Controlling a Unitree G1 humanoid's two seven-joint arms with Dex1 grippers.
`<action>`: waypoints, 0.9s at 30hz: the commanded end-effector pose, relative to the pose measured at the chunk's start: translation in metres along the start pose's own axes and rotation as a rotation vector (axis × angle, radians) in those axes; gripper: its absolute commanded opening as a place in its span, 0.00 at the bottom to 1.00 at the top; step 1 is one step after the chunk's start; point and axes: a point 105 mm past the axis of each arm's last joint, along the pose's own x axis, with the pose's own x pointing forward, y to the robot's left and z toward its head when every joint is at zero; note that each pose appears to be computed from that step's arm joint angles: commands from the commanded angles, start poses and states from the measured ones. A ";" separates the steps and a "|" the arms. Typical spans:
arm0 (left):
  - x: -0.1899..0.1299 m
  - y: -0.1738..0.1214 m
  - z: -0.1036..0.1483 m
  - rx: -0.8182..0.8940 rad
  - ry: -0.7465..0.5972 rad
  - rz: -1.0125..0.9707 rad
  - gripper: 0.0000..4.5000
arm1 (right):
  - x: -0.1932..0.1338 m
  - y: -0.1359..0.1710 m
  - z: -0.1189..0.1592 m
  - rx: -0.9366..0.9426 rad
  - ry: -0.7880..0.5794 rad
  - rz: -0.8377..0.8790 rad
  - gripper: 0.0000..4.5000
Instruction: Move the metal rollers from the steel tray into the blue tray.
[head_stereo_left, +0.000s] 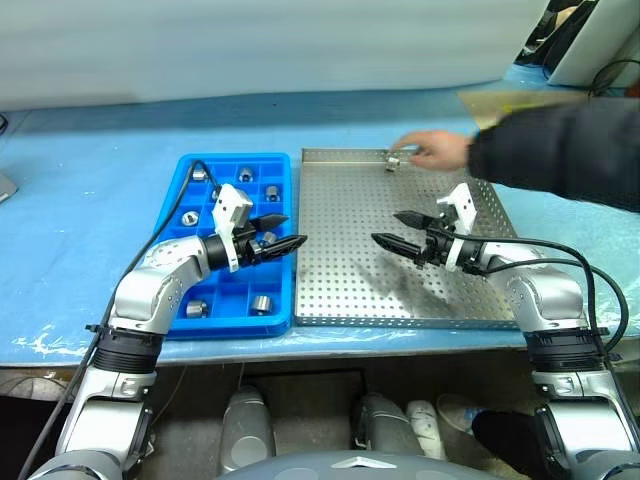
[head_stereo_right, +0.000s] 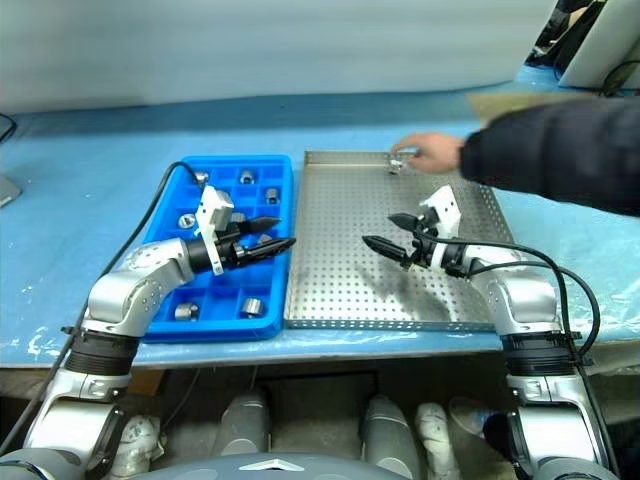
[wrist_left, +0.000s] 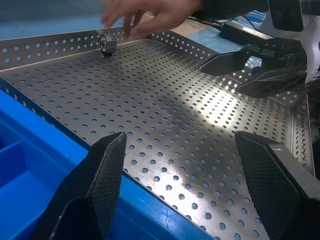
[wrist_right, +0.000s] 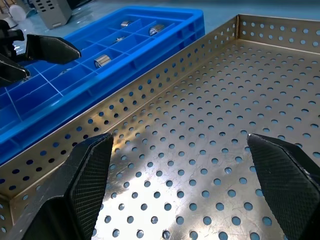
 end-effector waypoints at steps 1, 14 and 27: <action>-0.002 -0.005 0.013 0.036 -0.035 -0.017 0.81 | -0.001 0.005 0.011 -0.030 -0.031 0.015 1.00; 0.001 -0.005 0.013 0.036 -0.036 -0.023 0.81 | -0.002 0.000 0.008 -0.031 -0.023 -0.015 1.00; 0.001 -0.005 0.013 0.036 -0.039 -0.022 0.81 | 0.004 0.001 0.006 -0.035 -0.021 -0.015 1.00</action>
